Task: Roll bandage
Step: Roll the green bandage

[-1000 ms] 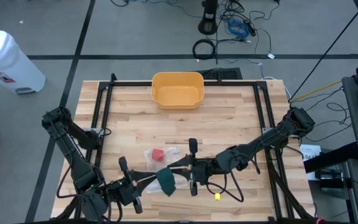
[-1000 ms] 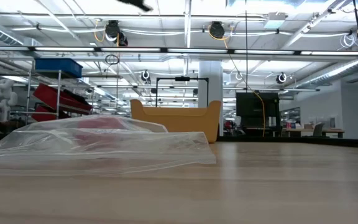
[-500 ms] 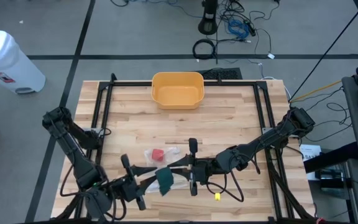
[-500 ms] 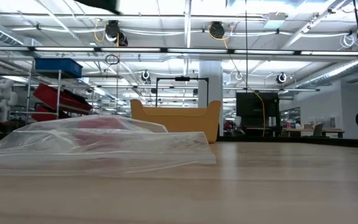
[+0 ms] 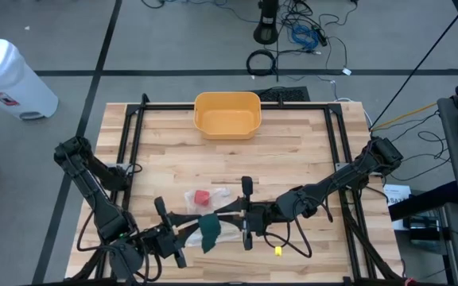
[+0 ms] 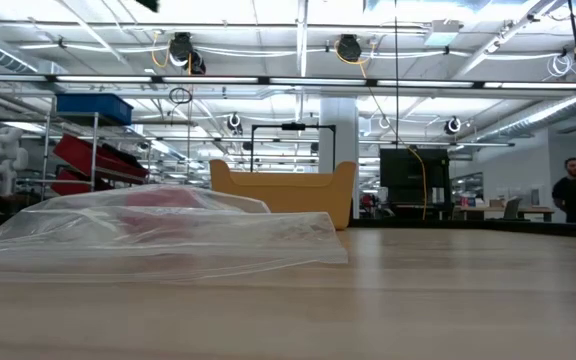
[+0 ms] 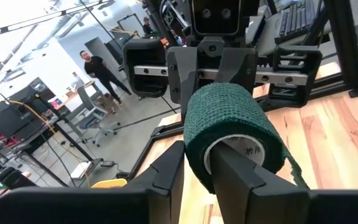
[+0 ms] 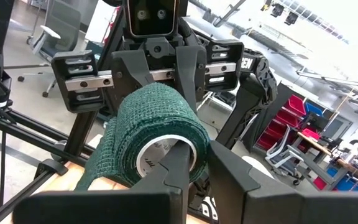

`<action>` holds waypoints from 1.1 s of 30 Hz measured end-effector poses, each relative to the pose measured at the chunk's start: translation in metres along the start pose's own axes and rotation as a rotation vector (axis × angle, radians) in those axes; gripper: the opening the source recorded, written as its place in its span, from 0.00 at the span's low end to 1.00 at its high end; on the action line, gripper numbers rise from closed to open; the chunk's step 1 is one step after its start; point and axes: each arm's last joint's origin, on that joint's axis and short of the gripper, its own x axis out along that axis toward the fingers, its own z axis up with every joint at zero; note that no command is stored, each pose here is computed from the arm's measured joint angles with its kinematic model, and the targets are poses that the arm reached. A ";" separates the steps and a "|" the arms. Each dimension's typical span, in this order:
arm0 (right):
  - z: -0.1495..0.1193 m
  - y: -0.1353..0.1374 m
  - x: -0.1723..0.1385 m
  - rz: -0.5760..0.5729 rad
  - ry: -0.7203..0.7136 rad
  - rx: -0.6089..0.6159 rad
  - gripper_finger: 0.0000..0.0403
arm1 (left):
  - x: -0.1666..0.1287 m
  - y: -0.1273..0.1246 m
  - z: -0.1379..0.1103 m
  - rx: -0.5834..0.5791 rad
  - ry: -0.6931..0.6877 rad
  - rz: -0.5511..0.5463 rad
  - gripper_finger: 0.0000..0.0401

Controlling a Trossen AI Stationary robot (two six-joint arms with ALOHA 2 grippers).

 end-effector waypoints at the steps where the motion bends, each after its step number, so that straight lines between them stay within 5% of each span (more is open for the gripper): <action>1: 0.000 0.000 0.000 0.000 0.000 0.000 0.11 | 0.000 0.000 0.000 0.000 -0.002 -0.007 0.20; 33: 0.002 -0.001 0.000 -0.010 -0.017 0.029 0.11 | 0.010 0.004 -0.001 -0.036 0.012 0.019 0.20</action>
